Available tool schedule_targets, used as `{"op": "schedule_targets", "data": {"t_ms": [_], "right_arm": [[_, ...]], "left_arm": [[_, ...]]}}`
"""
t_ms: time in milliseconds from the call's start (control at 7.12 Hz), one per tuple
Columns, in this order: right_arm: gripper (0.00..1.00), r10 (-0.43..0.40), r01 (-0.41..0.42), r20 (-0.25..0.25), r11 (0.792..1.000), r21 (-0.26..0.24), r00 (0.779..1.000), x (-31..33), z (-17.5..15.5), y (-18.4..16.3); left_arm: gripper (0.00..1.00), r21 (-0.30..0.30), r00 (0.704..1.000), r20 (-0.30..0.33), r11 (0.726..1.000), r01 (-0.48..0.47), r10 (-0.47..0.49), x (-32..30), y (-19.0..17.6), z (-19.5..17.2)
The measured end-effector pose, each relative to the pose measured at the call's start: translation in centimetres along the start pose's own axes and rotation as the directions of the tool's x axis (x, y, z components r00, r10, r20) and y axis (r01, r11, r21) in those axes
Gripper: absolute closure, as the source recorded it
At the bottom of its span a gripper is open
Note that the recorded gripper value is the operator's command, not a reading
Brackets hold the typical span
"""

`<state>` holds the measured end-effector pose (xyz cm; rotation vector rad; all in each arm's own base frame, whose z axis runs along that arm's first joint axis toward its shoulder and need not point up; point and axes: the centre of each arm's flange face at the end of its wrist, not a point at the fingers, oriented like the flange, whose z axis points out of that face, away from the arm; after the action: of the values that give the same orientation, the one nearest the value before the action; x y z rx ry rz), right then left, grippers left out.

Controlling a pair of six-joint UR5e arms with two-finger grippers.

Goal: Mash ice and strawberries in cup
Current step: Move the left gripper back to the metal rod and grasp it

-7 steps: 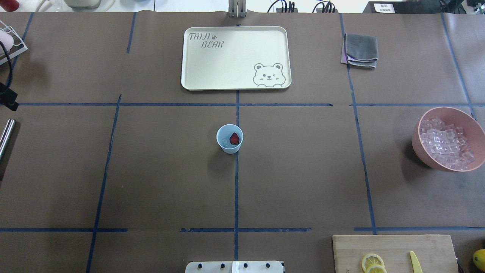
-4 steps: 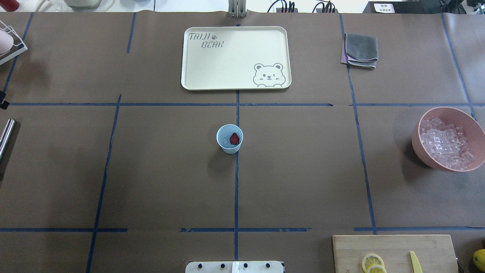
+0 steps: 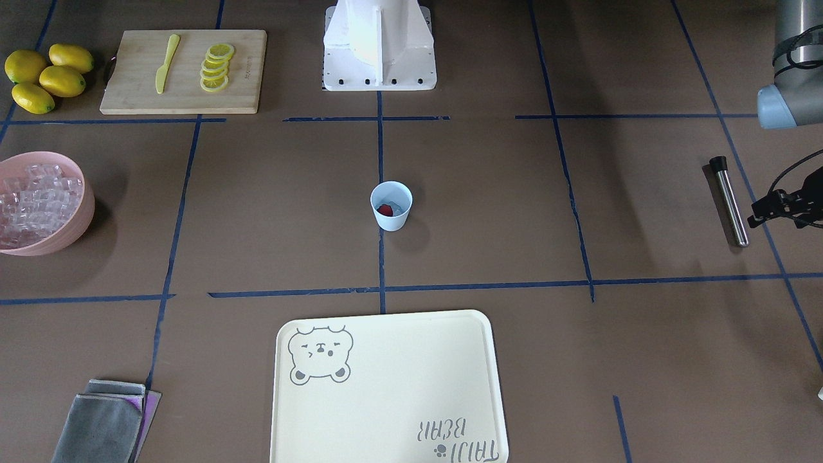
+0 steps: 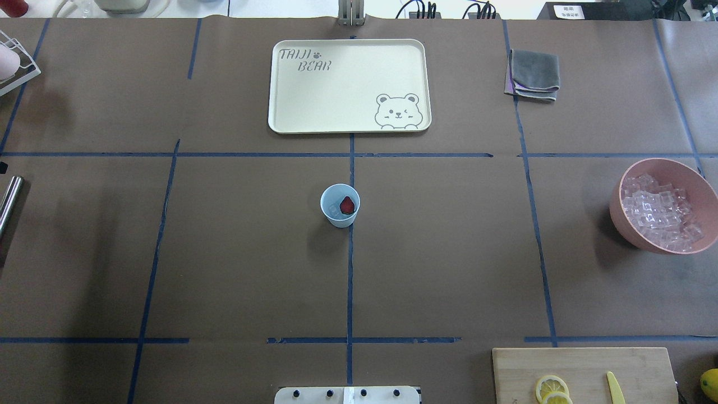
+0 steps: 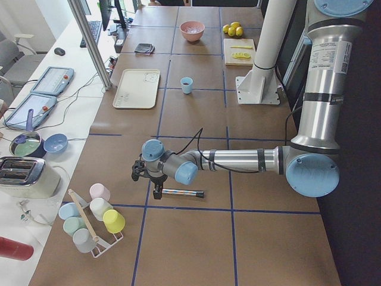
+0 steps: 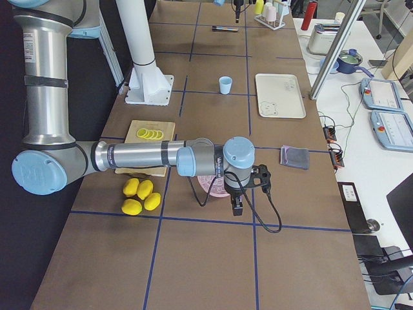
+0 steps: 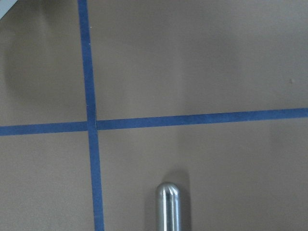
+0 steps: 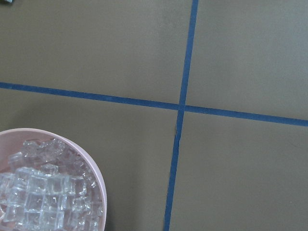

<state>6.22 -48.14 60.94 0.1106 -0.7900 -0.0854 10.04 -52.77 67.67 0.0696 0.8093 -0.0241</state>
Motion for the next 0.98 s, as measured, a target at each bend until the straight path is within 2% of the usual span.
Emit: {"op": "schedule_targets", "data": {"t_ms": [281, 982], "right_arm": [[0.0, -0.002, 0.002, 0.0, 1.0, 0.003, 1.0, -0.1, -0.2, -0.2], [0.0, 0.0, 0.0, -0.003, 1.0, 0.001, 1.0, 0.1, -0.1, -0.1]], "left_arm": [[0.0, 0.053, 0.996, -0.036, 0.996, 0.078, -0.076, -1.3, 1.2, 1.4], [0.0, 0.055, 1.0, -0.01, 0.998, 0.024, -0.023, 0.1, 4.4, 4.8]]}}
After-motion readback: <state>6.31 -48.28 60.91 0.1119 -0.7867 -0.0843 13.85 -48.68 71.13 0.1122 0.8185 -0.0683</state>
